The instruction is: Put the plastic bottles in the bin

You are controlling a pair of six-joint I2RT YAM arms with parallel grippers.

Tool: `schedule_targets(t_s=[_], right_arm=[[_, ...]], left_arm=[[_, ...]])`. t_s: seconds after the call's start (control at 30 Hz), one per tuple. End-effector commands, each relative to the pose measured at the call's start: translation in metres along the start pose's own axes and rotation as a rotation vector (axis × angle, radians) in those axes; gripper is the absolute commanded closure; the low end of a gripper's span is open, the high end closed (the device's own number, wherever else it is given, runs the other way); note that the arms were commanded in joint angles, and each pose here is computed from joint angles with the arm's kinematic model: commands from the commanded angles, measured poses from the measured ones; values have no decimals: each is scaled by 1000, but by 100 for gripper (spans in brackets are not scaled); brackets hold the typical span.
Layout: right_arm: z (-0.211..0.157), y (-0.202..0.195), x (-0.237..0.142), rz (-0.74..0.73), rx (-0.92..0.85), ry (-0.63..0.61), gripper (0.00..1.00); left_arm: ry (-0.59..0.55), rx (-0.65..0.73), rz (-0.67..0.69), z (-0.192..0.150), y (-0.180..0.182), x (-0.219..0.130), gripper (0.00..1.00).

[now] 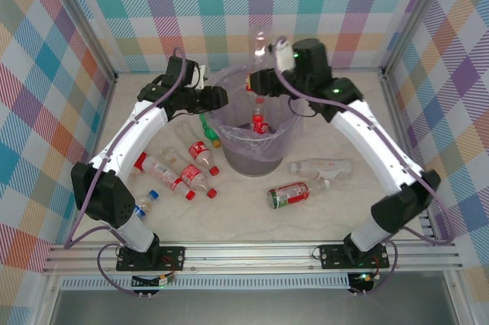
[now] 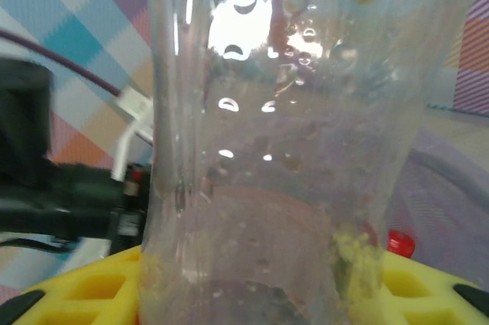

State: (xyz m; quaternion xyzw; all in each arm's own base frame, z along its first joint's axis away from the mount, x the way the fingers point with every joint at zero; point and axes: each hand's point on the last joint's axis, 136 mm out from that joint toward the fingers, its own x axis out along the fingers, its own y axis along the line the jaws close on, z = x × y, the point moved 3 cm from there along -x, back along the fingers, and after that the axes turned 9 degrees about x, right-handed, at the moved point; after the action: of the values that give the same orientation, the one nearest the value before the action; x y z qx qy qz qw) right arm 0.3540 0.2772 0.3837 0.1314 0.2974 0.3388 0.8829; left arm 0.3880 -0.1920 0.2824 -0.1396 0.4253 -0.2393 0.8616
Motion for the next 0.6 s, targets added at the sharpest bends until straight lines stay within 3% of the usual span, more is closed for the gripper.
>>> schedule_targets(t_s=[0.0,0.23,0.57], right_arm=[[-5,4,7,-54,-118,0,58],[-41,-9,37,-70,-86,60,56],[-62,-21,42,-101,-59,91,46]], left_arm=[[-2,16,15,4,-1,-1,49],[-6,18,9,4,-2,-1,49],[-13,10,27,5,2,-2,48]])
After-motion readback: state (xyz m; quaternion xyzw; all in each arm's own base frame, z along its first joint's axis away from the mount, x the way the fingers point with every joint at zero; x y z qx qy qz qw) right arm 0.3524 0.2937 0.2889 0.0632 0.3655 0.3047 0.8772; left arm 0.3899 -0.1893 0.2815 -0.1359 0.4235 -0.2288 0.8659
